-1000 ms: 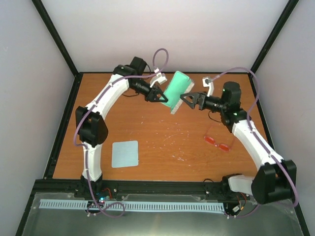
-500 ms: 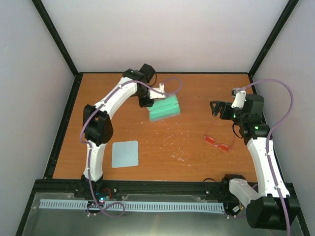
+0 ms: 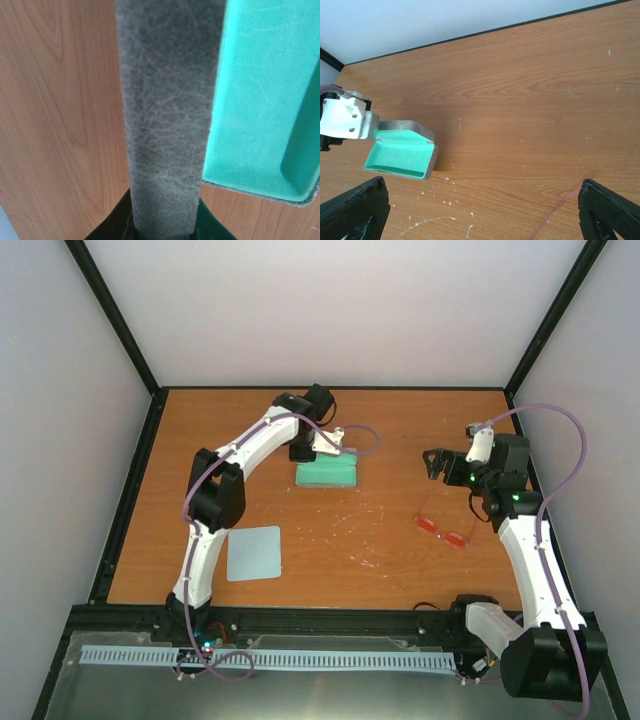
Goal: Organize the sunglasses
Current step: Place the sunglasses case at the center of the board.
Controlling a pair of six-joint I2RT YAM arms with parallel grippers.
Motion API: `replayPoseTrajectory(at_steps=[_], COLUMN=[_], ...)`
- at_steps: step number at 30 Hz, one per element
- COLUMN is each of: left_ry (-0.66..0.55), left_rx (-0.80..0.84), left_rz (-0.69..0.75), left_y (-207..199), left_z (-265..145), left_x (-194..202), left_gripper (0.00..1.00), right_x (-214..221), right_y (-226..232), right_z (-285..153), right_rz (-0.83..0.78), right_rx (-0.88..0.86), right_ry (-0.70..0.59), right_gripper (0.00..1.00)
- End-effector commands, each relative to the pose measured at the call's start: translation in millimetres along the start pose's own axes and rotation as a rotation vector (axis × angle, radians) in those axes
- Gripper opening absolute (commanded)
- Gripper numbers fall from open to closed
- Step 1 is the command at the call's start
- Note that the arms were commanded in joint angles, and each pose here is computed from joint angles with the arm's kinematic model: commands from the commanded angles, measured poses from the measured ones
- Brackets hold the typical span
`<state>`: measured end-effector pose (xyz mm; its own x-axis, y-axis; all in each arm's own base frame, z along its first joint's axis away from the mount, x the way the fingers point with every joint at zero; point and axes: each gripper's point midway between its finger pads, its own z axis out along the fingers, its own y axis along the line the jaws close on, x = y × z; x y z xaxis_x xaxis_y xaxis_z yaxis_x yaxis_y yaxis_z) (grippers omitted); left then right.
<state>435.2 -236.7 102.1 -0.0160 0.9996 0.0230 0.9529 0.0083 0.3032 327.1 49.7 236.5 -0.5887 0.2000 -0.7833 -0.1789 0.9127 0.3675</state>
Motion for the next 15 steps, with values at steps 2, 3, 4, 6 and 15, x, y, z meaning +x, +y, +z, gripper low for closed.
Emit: replayPoseTrajectory(at_steps=[2,3,4,6,15], left_ry=[-0.019,-0.02,-0.021,-0.023,0.001], left_rx=[-0.07,-0.07,-0.073,-0.074,-0.044], left_rz=[0.089,0.096,0.103,0.112,0.099], left_y=[13.6,13.4,13.6,13.6,2.5], left_z=[4.8,7.7,10.3,15.4,36.7], left_x=[-19.2,-20.0,-20.7,-22.2,-18.5], left_gripper=[0.0,0.0,0.0,0.0,0.0], right_x=[4.2,4.6,5.2,5.4,9.2], right_y=[2.3,2.6,3.2,4.5,6.1], right_z=[-0.9,-0.8,-0.9,-0.9,0.6], right_rz=[-0.003,-0.001,0.001,0.004,0.013], right_rx=[-0.024,-0.026,-0.03,-0.038,-0.052], right_ry=[-0.006,-0.007,-0.006,-0.005,0.009], right_gripper=[1.0,1.0,1.0,1.0,1.0])
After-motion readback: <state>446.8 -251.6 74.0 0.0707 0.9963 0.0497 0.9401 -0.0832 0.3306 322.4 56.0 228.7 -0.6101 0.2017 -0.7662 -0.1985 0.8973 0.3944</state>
